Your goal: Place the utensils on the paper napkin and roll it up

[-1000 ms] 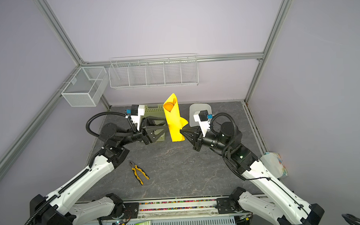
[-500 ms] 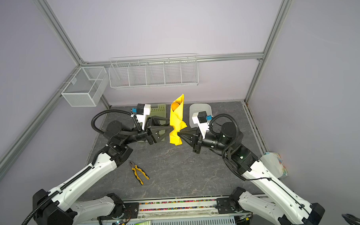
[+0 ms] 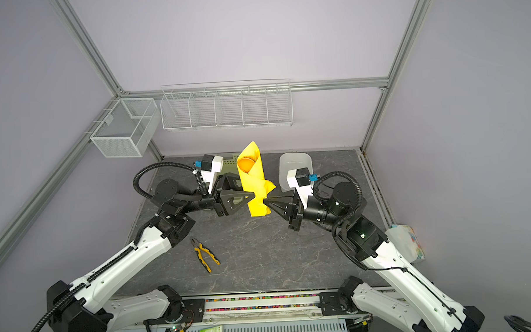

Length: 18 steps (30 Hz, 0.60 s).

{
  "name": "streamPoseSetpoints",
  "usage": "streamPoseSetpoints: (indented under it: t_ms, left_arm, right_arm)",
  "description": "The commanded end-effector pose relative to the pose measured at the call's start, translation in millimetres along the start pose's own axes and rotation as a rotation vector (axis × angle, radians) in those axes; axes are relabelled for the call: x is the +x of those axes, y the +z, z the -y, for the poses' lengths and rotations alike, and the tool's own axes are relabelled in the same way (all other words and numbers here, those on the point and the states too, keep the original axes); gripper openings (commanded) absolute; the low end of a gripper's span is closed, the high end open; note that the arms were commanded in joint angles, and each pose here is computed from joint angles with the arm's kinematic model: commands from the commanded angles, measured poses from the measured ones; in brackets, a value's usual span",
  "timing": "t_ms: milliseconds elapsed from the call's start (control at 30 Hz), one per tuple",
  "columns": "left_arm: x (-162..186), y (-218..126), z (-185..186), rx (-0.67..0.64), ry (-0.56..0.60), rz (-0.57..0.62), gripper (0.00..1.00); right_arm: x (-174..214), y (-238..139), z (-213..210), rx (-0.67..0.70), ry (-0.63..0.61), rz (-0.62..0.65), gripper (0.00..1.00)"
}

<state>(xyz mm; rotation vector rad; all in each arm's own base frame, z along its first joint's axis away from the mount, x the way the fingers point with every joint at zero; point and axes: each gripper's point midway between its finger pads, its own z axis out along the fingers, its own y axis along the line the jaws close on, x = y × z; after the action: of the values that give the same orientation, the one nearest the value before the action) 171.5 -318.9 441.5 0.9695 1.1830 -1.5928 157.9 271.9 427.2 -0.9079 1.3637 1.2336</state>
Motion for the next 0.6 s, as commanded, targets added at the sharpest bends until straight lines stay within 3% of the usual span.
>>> streamPoseSetpoints:
  t_ms: [0,567]
  left_arm:
    - [-16.2,3.7,26.6,0.117,0.05,-0.002,0.57]
    - [-19.5,7.2,24.2,0.1,0.05,-0.022,0.38]
  right_arm:
    - [-8.9,0.9,-8.6,-0.037,-0.049,0.011,0.07]
    - [5.5,8.5,-2.8,-0.04,-0.008,-0.047,0.07]
